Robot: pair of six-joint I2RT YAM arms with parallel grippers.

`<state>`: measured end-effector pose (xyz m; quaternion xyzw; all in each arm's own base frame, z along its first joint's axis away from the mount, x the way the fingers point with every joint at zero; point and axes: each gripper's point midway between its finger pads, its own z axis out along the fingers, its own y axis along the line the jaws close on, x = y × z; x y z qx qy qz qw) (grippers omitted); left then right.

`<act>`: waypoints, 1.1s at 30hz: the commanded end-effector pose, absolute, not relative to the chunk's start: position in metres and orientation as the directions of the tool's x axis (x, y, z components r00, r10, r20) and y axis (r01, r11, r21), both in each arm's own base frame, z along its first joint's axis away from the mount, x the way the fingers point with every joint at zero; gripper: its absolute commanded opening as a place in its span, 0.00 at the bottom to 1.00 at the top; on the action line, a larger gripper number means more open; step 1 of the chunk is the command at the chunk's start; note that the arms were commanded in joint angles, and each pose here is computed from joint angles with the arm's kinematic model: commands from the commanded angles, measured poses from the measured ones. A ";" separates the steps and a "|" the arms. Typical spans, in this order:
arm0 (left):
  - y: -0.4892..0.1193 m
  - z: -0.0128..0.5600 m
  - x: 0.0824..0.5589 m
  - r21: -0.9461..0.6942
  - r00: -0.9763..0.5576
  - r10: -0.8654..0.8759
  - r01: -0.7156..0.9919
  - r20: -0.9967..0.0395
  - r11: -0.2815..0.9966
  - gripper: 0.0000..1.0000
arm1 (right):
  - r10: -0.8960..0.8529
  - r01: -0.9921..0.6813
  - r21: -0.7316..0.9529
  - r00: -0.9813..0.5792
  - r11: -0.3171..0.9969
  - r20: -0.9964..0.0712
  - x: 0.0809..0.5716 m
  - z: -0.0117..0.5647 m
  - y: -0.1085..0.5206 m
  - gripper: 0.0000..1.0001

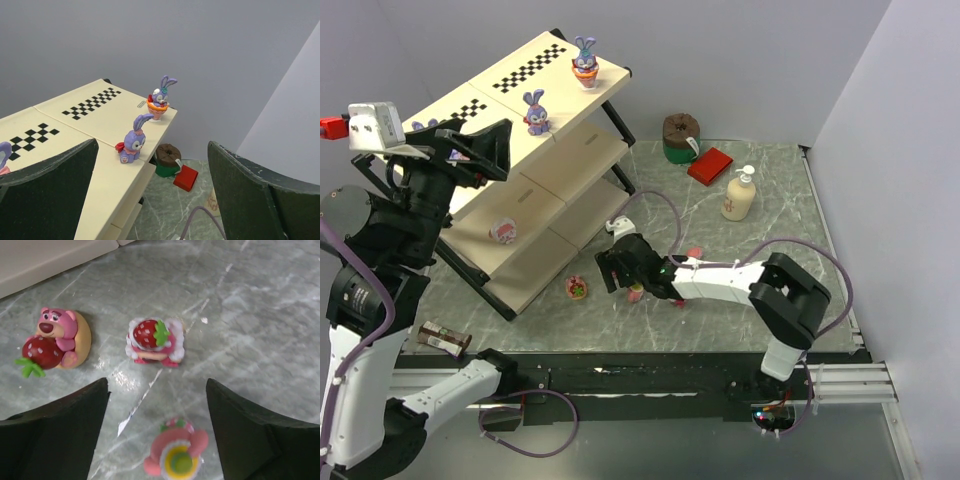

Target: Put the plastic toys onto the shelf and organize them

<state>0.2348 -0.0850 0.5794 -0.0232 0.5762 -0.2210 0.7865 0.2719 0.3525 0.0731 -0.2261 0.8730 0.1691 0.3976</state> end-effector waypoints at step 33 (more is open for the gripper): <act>-0.088 0.587 0.252 -0.245 0.256 -0.320 0.286 -0.912 0.926 0.97 | -0.174 -0.578 0.076 -0.365 0.812 -0.914 0.334 0.166 0.384 0.00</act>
